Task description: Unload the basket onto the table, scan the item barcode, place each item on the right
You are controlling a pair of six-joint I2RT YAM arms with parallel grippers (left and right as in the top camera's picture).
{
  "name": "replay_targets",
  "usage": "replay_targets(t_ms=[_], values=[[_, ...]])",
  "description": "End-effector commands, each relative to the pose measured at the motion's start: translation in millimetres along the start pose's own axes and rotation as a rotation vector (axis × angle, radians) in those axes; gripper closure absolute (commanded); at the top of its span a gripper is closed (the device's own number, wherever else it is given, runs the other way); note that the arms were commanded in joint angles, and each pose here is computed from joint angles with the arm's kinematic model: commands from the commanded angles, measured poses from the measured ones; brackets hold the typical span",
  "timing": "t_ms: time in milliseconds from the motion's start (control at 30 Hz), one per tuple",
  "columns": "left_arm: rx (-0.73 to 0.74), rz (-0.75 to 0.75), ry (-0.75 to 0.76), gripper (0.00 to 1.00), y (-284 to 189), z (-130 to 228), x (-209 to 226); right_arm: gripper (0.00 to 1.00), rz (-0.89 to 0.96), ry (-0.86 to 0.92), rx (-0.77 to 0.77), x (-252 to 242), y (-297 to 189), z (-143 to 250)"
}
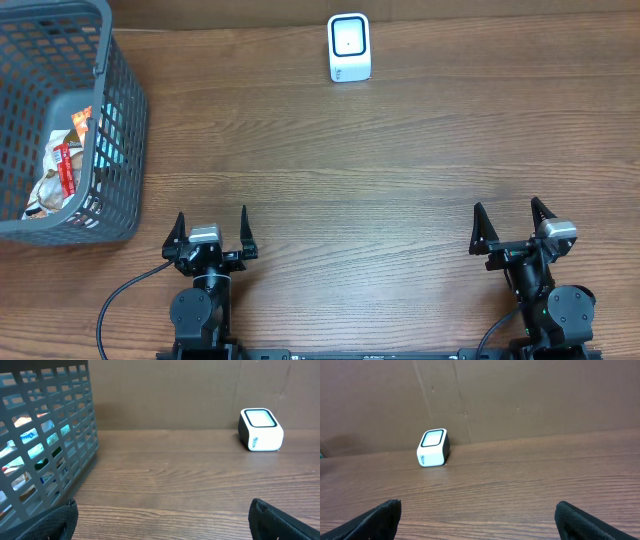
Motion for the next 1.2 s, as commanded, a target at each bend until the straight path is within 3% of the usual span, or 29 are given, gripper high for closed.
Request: replay_targets(t_ms=[0,1167], values=[[-0.008,0.013,-0.013,0.0,-0.4,0.0,-1.9,0.0,0.01,-0.004,0.0,-1.7,0.5,2.5],[-0.008,0.012,-0.002,0.0,-0.4,0.0,-1.9,0.0,0.01,-0.004,0.0,-1.6,0.5,2.5]])
Point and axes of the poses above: each gripper's point midway between its finger pads, its own y axis out along the fingers, its own x axis along the line the jaws close on, z = x × y, the point moved 9 cm from there along -y, back along the fingers, and after that the axes turned 2 degrees about y, right-handed, at the moved point
